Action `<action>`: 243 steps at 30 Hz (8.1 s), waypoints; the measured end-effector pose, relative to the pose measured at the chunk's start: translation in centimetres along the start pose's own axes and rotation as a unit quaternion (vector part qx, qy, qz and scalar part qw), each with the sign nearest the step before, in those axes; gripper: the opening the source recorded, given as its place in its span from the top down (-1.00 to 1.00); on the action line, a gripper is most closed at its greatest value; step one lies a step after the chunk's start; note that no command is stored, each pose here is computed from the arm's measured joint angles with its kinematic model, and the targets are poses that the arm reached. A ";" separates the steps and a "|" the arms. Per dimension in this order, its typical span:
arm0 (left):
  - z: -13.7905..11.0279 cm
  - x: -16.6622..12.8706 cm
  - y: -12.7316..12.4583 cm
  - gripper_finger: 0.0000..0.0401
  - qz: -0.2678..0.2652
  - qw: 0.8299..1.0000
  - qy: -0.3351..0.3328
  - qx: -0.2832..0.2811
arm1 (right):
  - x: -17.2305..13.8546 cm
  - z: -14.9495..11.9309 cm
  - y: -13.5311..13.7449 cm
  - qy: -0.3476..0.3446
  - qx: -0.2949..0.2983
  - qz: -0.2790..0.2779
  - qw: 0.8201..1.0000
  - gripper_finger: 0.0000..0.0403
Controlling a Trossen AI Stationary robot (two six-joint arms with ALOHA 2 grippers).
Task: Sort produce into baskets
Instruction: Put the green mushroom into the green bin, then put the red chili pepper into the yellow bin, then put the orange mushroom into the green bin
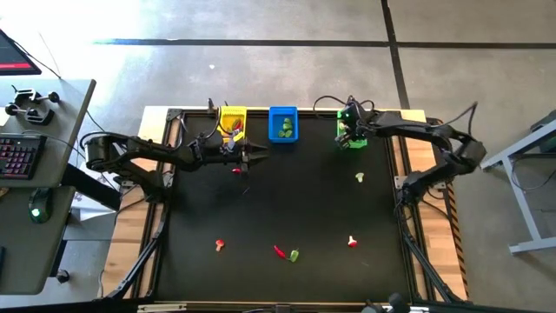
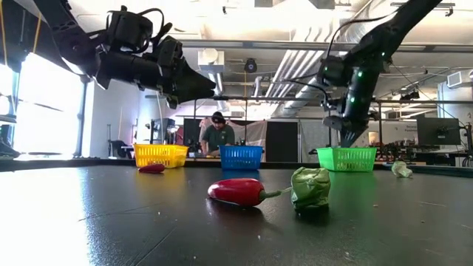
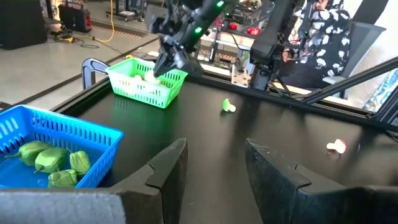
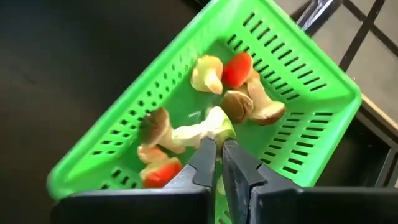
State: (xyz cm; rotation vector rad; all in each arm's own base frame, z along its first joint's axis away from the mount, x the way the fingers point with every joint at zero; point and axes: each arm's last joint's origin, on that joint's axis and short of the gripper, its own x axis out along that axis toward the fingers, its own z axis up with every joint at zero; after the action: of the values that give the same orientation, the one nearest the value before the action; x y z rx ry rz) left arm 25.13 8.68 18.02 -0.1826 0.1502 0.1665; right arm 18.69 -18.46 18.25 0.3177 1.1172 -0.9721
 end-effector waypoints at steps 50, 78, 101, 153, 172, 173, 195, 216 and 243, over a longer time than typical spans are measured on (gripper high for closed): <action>-5.5 2.2 -18.9 0.85 -0.353 0.914 0.149 0.135 | -14.8 -6.3 16.0 -0.201 -0.028 0.196 0.959 0.38; -11.2 7.1 -21.3 0.50 -0.280 0.893 0.259 0.240 | -14.7 -6.5 16.0 -0.202 -0.045 0.191 0.959 0.38; -4.4 8.5 -10.9 0.99 -0.145 0.928 0.287 0.189 | -14.4 -6.7 15.6 -0.199 -0.133 0.159 0.958 0.38; 2.2 -1.1 12.4 0.33 0.379 0.851 0.362 -0.006 | -10.6 -8.3 15.9 -0.233 -0.052 0.197 0.951 0.38; -1.5 -2.0 -2.2 0.56 0.038 0.971 0.194 0.133 | -12.9 -10.8 18.1 -0.173 -0.077 0.338 0.922 0.54; -1.8 -2.1 -2.9 0.57 0.023 0.973 0.183 0.137 | -13.4 -11.0 18.3 -0.171 -0.080 0.349 0.918 0.53; -2.4 -2.7 -7.3 0.59 -0.092 0.984 0.076 0.132 | -19.2 -16.1 25.4 0.093 -0.152 0.279 0.944 -0.27; -3.8 -1.4 -6.9 0.59 -0.091 0.980 0.080 0.158 | -15.0 -20.1 22.7 0.249 -0.246 0.197 0.916 -0.14; -4.9 -0.3 -5.3 0.59 -0.058 0.984 0.092 0.139 | -15.8 -13.7 21.8 0.167 -0.211 0.293 0.917 0.98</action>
State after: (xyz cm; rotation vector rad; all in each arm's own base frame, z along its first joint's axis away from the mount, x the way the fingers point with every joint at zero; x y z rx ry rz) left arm 25.10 2.59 14.17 0.0721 0.3437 0.0114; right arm 25.91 10.79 20.65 0.4411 1.3964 -0.1328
